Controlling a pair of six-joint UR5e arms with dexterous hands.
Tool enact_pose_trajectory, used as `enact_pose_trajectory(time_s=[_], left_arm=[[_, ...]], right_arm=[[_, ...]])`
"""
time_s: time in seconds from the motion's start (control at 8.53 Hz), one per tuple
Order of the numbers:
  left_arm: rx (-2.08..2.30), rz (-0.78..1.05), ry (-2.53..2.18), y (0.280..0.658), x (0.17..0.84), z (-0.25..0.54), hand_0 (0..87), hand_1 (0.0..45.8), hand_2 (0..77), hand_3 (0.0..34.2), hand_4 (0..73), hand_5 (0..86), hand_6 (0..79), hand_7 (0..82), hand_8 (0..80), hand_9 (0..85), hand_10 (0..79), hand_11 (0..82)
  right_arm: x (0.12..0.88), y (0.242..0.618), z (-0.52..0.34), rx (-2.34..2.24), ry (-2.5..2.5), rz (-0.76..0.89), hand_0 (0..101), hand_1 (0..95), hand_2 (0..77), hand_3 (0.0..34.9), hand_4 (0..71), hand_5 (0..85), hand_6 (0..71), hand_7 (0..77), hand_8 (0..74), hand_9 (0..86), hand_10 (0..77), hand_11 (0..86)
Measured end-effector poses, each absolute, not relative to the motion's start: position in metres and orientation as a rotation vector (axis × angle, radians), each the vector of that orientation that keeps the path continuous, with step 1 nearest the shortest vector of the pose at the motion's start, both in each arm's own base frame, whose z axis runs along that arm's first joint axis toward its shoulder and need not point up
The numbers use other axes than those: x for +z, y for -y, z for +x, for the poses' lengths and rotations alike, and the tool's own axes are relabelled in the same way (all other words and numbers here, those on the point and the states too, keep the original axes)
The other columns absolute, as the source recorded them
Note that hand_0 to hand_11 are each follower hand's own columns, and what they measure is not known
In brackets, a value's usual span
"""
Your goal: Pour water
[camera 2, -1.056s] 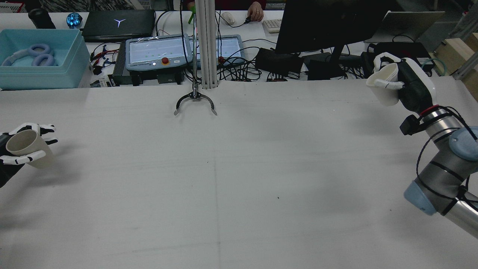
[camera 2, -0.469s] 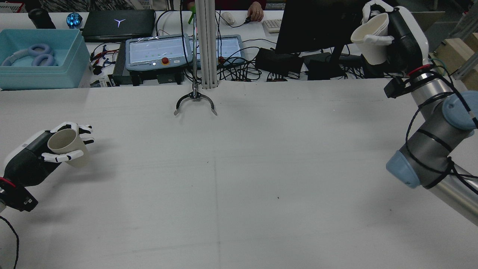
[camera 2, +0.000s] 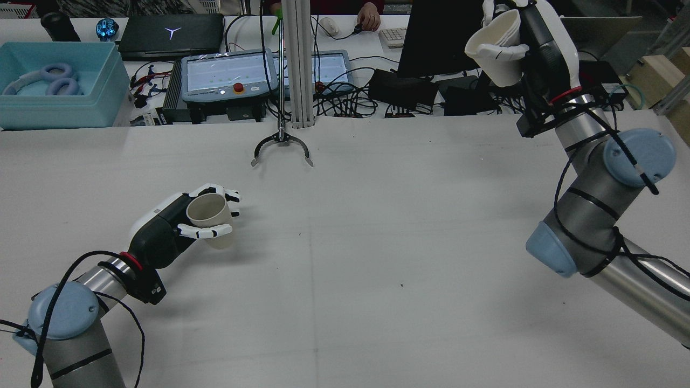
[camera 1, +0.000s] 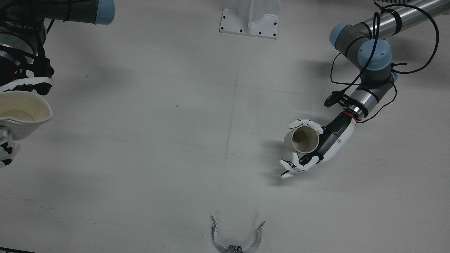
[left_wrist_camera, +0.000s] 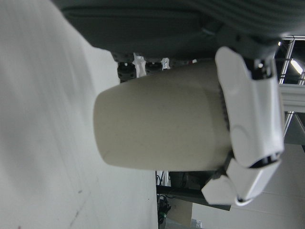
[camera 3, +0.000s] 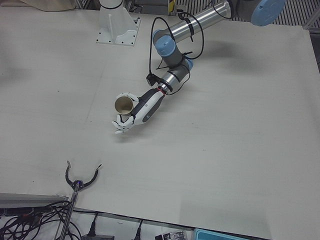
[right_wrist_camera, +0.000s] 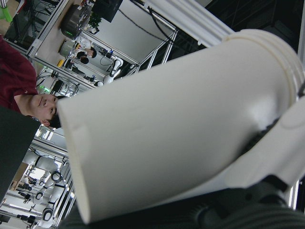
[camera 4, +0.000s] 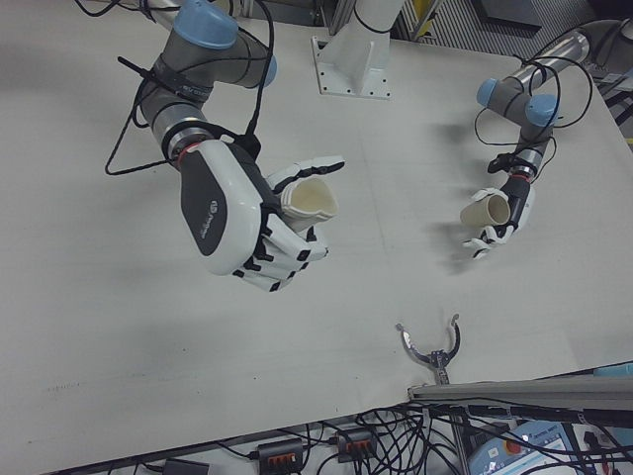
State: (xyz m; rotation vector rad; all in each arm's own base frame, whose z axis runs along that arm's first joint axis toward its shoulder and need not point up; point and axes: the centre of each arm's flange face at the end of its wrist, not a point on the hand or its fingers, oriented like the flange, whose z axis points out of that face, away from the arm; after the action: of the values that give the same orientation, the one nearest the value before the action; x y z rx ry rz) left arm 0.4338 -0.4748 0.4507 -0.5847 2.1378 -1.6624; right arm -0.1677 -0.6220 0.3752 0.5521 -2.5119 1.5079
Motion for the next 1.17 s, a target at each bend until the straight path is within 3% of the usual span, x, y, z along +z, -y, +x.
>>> enact_pose_trajectory(time_s=[0.12, 0.59, 1.17], left_arm=[[-1.633, -0.601, -2.154, 0.481, 0.412, 0.461, 51.6, 19.6, 34.4, 0.0, 10.9, 69.3, 16.9, 40.9, 8.7, 16.4, 16.4, 26.2], [-1.572, -0.625, -2.215, 0.501, 0.310, 0.507, 52.0, 19.6, 33.8, 0.0, 11.4, 69.3, 19.1, 43.6, 10.4, 18.0, 16.9, 26.7], [-1.532, -0.630, -2.258, 0.505, 0.243, 0.517, 51.6, 19.6, 33.8, 0.0, 11.4, 69.3, 19.1, 43.6, 10.4, 19.1, 17.4, 26.7]], right_arm=[[0.358, 0.610, -0.192, 1.475, 2.524, 0.552, 43, 0.0, 10.9, 0.1, 26.7, 70.4, 69.3, 69.8, 67.6, 69.8, 48.5, 67.6], [0.326, 0.571, -0.261, 1.353, 2.485, 0.599, 44, 0.0, 14.7, 0.0, 26.7, 70.4, 69.3, 69.8, 64.4, 69.8, 48.5, 67.6], [0.284, 0.551, -0.277, 1.128, 2.356, 0.880, 46, 3.3, 18.5, 0.0, 26.7, 69.8, 69.3, 69.8, 58.9, 69.8, 48.0, 67.6]])
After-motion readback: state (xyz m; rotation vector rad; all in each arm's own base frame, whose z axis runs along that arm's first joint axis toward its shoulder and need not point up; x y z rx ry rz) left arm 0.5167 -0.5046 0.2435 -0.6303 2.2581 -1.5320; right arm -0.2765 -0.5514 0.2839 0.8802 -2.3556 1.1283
